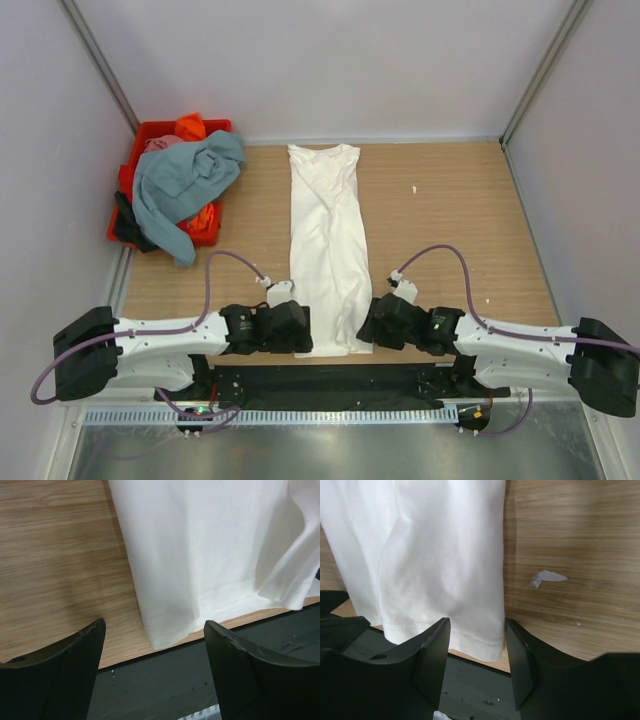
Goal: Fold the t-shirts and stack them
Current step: Fold the tshirt
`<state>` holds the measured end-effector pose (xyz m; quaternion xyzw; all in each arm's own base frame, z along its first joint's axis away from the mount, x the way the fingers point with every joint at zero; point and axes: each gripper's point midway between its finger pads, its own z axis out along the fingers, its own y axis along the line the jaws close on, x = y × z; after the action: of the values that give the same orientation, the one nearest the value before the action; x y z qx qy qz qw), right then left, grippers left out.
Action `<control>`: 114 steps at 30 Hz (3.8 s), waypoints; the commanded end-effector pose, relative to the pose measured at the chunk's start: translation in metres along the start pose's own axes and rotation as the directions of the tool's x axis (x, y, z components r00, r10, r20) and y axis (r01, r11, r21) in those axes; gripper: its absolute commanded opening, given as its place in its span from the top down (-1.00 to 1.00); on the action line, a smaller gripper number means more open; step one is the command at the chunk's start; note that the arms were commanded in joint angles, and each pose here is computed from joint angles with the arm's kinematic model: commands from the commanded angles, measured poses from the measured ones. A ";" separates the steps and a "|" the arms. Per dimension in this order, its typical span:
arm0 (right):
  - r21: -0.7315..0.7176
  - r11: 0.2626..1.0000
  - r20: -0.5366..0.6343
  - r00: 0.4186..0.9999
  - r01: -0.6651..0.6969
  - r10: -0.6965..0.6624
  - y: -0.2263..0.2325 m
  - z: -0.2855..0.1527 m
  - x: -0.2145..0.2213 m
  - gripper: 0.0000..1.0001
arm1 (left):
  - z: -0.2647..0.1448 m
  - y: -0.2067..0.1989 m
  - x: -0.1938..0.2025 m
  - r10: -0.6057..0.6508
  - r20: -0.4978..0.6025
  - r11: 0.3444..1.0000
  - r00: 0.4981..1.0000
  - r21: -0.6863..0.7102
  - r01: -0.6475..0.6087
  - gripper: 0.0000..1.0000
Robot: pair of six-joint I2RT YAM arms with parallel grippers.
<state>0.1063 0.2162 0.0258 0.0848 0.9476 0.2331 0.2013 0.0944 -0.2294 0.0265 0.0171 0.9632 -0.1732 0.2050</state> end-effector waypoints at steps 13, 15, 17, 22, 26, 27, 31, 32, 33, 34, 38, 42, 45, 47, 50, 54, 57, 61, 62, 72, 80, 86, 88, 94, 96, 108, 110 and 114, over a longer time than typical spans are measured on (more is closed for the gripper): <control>0.057 0.998 0.027 1.000 -0.018 0.016 -0.023 -0.004 0.000 0.98 | 0.004 0.003 -0.007 -0.010 0.089 1.000 0.996 -0.019 0.012 1.00; 0.081 0.997 0.043 0.999 -0.008 0.005 -0.028 -0.012 -0.004 0.97 | -0.002 0.003 -0.008 -0.011 0.095 0.999 0.995 -0.030 0.013 1.00; 0.080 0.997 0.062 0.998 -0.007 0.003 -0.025 -0.018 -0.009 0.98 | -0.006 -0.001 -0.011 -0.006 0.107 1.000 0.994 -0.028 0.009 1.00; 0.060 0.998 0.075 0.997 -0.003 -0.001 -0.016 -0.028 -0.015 0.98 | -0.020 -0.006 -0.016 -0.003 0.120 1.000 0.993 -0.014 0.005 1.00; 0.051 0.999 0.101 0.995 0.013 -0.018 -0.003 -0.035 -0.025 0.98 | -0.042 -0.018 -0.033 -0.011 0.157 1.000 0.987 0.010 0.010 1.00; 0.051 0.998 0.109 0.994 0.023 -0.029 0.000 -0.038 -0.028 0.98 | -0.046 -0.020 -0.037 -0.012 0.168 1.000 0.986 0.013 0.009 1.00; 0.048 0.996 0.196 0.977 0.077 -0.085 0.031 -0.058 -0.061 0.97 | -0.066 -0.023 -0.062 0.020 0.227 0.999 0.974 -0.029 -0.014 1.00; 0.090 0.992 0.201 0.974 0.087 -0.103 0.029 -0.056 -0.068 0.98 | -0.075 -0.029 -0.072 0.042 0.236 0.999 0.971 -0.037 -0.035 1.00; 0.089 0.991 0.209 0.971 0.100 -0.117 0.035 -0.059 -0.076 0.97 | -0.079 -0.031 -0.079 0.055 0.239 0.998 0.970 -0.039 -0.046 0.99; 0.072 0.989 0.228 0.963 0.127 -0.140 0.050 -0.066 -0.090 0.97 | -0.086 -0.035 -0.097 0.029 0.262 0.999 0.965 -0.033 -0.021 1.00; 0.120 0.978 0.264 0.944 0.173 -0.199 0.069 -0.067 -0.138 0.97 | -0.089 -0.037 -0.138 0.066 0.282 0.997 0.957 -0.050 -0.054 0.99; 0.134 0.976 0.315 0.926 0.173 -0.207 0.088 -0.072 -0.197 0.98 | -0.081 -0.027 -0.186 0.067 0.288 0.993 0.955 -0.110 -0.036 1.00; 0.168 0.966 0.287 0.928 0.197 -0.239 0.089 -0.055 -0.217 0.97 | -0.071 -0.024 -0.217 0.079 0.278 0.989 0.957 -0.139 -0.041 1.00; 0.166 0.969 0.304 0.925 0.186 -0.229 0.092 -0.052 -0.238 0.98 | -0.069 -0.027 -0.237 0.080 0.281 0.989 0.956 -0.140 -0.041 1.00; 0.169 0.971 0.290 0.933 0.169 -0.212 0.090 -0.033 -0.259 0.98 | -0.054 -0.020 -0.262 0.069 0.268 0.987 0.961 -0.159 -0.027 1.00; 0.167 0.971 0.276 0.937 0.171 -0.212 0.093 -0.014 -0.284 0.97 | -0.032 -0.004 -0.288 0.056 0.234 0.981 0.971 -0.196 -0.010 1.00; 0.191 0.967 0.231 0.950 0.167 -0.210 0.085 0.010 -0.292 0.98 | -0.015 0.002 -0.304 0.044 0.202 0.980 0.978 -0.200 -0.003 1.00; 0.197 0.969 0.213 0.958 0.150 -0.192 0.080 0.032 -0.310 0.98 | 0.008 0.006 -0.321 0.043 0.164 0.977 0.986 -0.214 -0.007 1.00; 0.215 0.967 0.194 0.964 0.139 -0.181 0.072 0.043 -0.311 0.97 | 0.025 0.014 -0.320 0.037 0.128 0.973 0.991 -0.229 -0.007 1.00; 0.219 0.974 0.152 0.984 0.055 -0.090 0.070 0.112 -0.368 -0.06 | 0.107 0.032 -0.375 -0.052 0.016 0.973 0.999 -0.223 0.054 0.36; 0.272 0.962 0.275 0.955 0.035 -0.112 0.066 0.041 -0.428 -0.47 | 0.019 0.002 -0.440 -0.080 0.204 0.986 0.976 -0.127 0.107 -0.47; 0.157 0.986 0.230 0.968 0.060 -0.095 0.051 0.026 -0.357 -0.54 | -0.006 0.020 -0.365 -0.106 0.201 0.982 0.974 -0.133 0.135 -0.48; 0.055 0.997 0.129 0.990 0.046 -0.053 0.046 0.043 -0.312 -0.52 | -0.004 0.012 -0.350 -0.106 0.207 0.988 0.973 -0.087 0.126 -0.48; -0.047 0.999 0.005 1.000 0.007 -0.007 0.030 0.056 -0.243 -0.47 | 0.024 0.003 -0.278 -0.123 0.133 0.992 0.983 0.001 0.124 -0.46; -0.023 1.000 -0.003 1.000 0.000 0.000 0.019 0.055 -0.232 -0.46 | 0.035 0.005 -0.259 -0.133 0.115 0.991 0.984 0.007 0.133 -0.46; -0.067 0.995 -0.124 0.990 -0.075 0.067 -0.004 0.089 -0.177 -0.19 | 0.067 0.027 -0.204 -0.175 0.066 0.984 0.982 -0.009 0.176 -0.46; -0.065 0.995 -0.133 0.989 -0.079 0.069 -0.008 0.091 -0.169 -0.07 | 0.071 0.030 -0.198 -0.182 0.060 0.983 0.982 -0.011 0.183 -0.45; -0.072 0.993 -0.153 0.985 -0.090 0.078 -0.011 0.095 -0.158 0.24 | 0.078 0.031 -0.191 -0.191 0.058 0.982 0.980 0.006 0.191 -0.22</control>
<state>0.3110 0.2078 0.0243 0.0926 0.9365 0.2980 0.1598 0.3015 -0.2121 0.0283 -0.0769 0.9609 -0.1705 0.2042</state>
